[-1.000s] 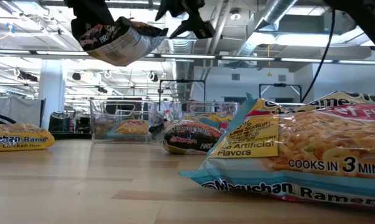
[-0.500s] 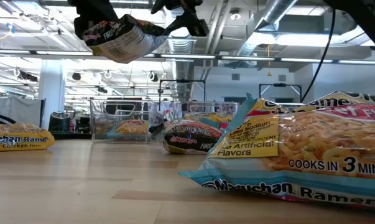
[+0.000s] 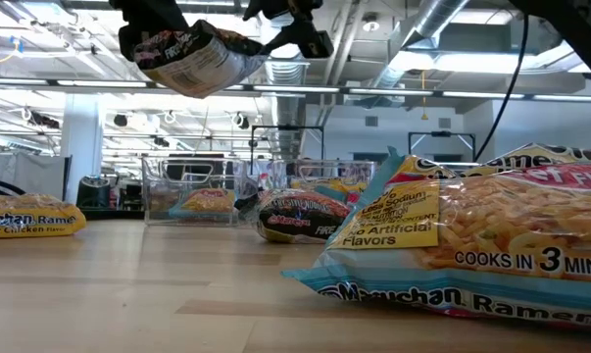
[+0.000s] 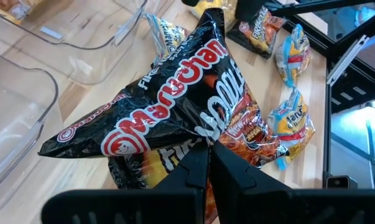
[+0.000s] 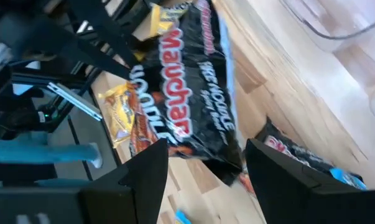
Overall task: Sort Maruchan noodles
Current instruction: Put the black noodle pack into the right transparent bin
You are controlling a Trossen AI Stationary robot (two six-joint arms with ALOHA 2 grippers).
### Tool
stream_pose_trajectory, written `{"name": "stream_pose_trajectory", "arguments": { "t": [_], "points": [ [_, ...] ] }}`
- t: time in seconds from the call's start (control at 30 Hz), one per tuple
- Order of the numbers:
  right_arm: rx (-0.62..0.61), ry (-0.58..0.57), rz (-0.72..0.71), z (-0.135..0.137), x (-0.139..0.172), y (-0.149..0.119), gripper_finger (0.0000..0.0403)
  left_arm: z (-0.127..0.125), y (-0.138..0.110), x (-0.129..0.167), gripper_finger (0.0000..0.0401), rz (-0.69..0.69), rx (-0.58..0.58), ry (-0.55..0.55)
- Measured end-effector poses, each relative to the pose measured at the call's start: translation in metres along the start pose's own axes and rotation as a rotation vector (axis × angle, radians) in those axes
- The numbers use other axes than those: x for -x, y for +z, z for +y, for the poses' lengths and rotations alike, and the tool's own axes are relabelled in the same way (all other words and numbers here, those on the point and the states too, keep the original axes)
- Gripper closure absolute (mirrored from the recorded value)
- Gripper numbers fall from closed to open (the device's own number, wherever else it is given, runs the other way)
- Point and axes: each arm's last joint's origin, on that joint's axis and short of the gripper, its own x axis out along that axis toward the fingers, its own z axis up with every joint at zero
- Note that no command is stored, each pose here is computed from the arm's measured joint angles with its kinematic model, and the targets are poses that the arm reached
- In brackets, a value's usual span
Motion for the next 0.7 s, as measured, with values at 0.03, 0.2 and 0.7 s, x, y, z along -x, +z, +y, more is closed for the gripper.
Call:
{"name": "stream_pose_trajectory", "arguments": {
  "t": [0.03,0.2,0.7],
  "points": [
    [-0.002,0.002,0.001,-0.001,0.0,0.0,0.0163,0.0,0.0,0.0,0.0401,-0.002,0.0,0.003],
    [0.021,0.022,-0.031,-0.001,0.002,0.005,0.0163,0.0,0.0,0.0,0.0401,-0.005,0.0,0.008],
    [0.699,-0.115,-0.129,0.027,-0.035,-0.007,0.0163,0.0,0.0,0.0,0.0401,-0.007,0.0,0.012]
  ]
}}
